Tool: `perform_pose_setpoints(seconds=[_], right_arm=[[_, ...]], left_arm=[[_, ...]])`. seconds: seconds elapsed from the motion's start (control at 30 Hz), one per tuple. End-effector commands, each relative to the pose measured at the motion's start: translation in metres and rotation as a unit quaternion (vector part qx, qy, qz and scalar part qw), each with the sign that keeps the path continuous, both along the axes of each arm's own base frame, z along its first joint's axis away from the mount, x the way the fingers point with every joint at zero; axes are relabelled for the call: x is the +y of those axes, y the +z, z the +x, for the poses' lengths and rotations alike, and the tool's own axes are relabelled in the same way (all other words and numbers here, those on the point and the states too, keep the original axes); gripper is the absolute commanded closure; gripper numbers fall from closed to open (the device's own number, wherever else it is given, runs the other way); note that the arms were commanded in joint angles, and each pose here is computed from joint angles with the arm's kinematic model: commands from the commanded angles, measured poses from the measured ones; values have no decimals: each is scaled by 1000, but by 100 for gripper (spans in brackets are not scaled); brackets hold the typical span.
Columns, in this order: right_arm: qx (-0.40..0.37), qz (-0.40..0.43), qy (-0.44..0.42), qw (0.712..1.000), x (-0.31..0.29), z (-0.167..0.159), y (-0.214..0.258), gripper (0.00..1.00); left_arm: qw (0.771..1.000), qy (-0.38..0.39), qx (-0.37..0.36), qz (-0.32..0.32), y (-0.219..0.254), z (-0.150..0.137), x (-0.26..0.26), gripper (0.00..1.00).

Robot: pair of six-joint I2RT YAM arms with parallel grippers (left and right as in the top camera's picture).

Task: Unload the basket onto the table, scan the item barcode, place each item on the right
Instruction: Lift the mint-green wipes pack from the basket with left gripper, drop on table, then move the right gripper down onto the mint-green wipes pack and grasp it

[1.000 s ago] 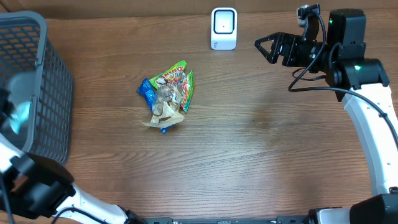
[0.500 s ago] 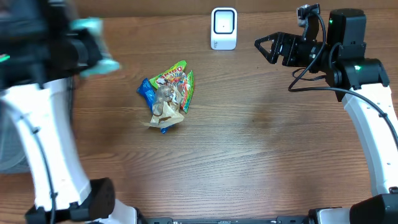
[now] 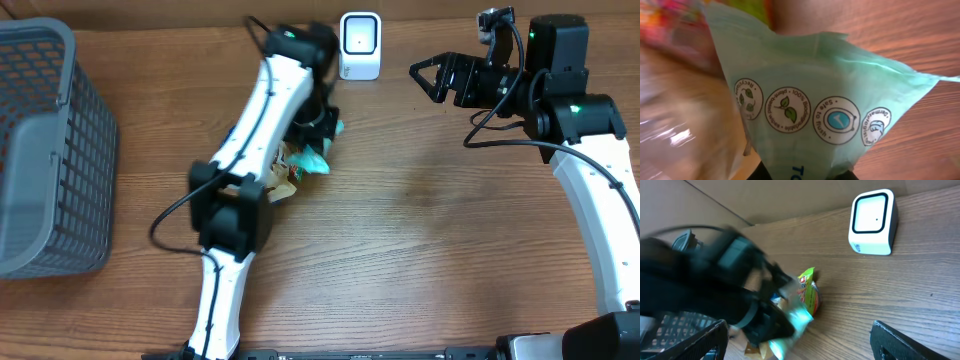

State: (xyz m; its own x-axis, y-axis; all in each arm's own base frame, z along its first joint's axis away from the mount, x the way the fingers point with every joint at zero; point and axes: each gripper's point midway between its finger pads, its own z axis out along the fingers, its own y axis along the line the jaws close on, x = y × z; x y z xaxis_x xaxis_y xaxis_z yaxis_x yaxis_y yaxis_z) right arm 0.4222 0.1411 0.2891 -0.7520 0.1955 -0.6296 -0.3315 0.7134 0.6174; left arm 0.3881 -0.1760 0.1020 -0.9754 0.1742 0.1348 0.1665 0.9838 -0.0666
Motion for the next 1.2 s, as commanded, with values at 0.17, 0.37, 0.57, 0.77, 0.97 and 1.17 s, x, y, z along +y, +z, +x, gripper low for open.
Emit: perform_pose_setpoints(seconds=[0.17,0.37,0.57,0.77,0.97,1.17], right_arm=[[-18,-8,-11,1000,-4,4,10,9],[-18,-8,-11,1000,-4,4,10,9],[0,0,-17,1000,-4,1,7,10],[64,41,-20,997,7,-11,2,15],[157,-45,-52,985,30,-28,-59,16],[266,-75,-24,961,83,-42,-138,16]], left_arm=[[997,2,75,-10,-40,-19,-22,55],[998,4,55,-18,-26,-14,-21,26],[994,32,-78,-72,66,20,-9,26],[951,89,-263,-133,193,42,34,28],[941,105,-294,-127,217,35,54,32],[940,154,-301,-55,207,41,81,36]])
